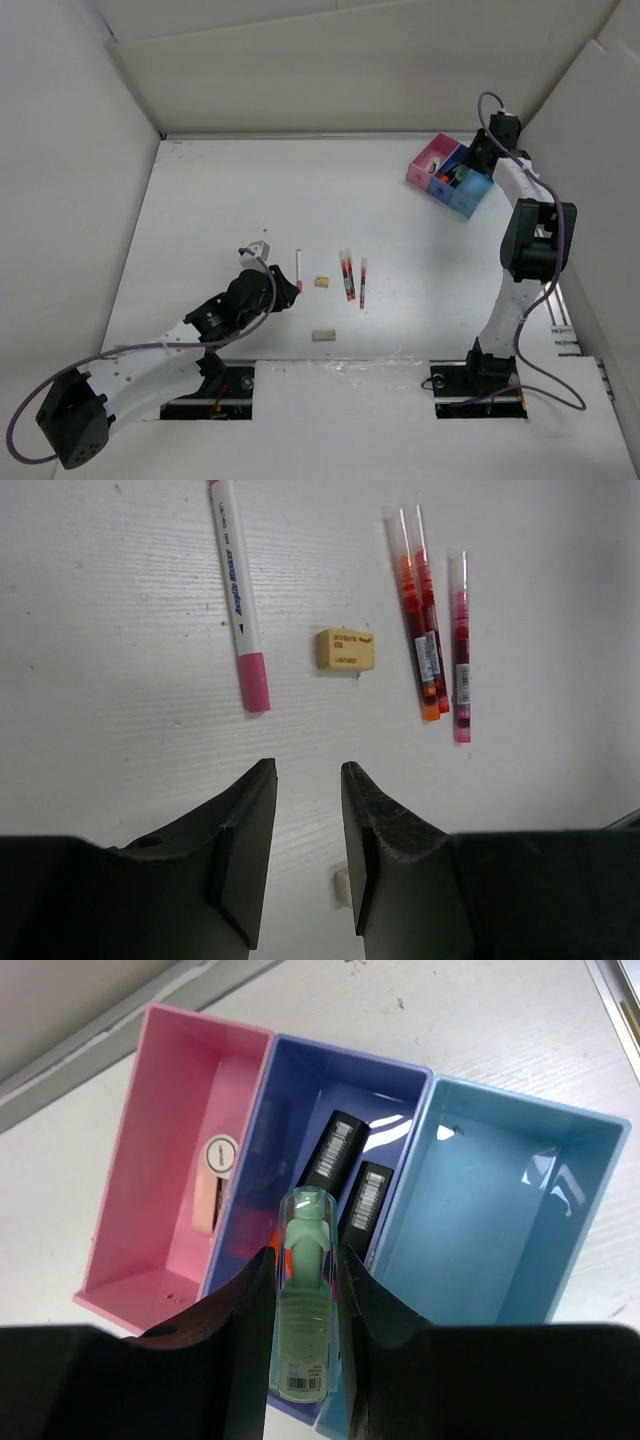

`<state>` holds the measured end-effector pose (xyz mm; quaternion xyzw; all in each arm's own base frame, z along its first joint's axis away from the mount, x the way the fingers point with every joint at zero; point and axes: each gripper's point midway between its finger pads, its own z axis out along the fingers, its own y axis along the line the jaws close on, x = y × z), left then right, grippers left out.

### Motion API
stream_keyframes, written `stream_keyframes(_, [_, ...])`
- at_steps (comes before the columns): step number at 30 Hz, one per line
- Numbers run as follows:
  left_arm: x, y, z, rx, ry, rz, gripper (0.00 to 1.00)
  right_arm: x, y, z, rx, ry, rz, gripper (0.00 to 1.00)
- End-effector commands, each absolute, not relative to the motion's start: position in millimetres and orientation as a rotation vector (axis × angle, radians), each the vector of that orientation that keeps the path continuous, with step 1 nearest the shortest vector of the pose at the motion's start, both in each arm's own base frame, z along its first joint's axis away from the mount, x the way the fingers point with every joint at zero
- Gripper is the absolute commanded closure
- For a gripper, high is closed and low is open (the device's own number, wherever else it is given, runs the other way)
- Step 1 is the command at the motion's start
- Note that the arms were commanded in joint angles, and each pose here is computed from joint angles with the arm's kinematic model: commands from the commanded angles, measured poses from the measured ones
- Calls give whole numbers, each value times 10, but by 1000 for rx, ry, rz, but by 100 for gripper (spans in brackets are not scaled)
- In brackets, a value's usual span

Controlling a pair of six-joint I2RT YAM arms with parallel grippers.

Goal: Sort the stationery into containers
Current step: Place the stationery in the storage box.

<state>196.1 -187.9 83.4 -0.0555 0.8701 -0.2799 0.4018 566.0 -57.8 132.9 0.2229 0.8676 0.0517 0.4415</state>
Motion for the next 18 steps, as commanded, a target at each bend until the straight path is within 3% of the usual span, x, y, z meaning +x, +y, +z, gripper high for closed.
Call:
stream_keyframes(1, [2067, -1986, 1075, -114, 2132, -743, 71, 5854, -495, 1696, 506, 2066, 190, 72])
stream_keyframes(3, [2091, -2010, 1089, -113, 2139, -737, 71, 5907, -502, 1692, 505, 2061, 191, 71])
stream_keyframes(11, [2191, -2010, 1114, -123, 2151, -676, 71, 5912, -506, 1730, 496, 2063, 185, 49])
stream_keyframes(16, [2202, -1998, 1115, -128, 2148, -667, 71, 5724, -359, 1924, 446, 2056, 188, 54])
stream_keyframes(18, [2217, -1987, 1138, -135, 2143, -658, 71, 5554, -122, 2168, 387, 2032, 198, 69])
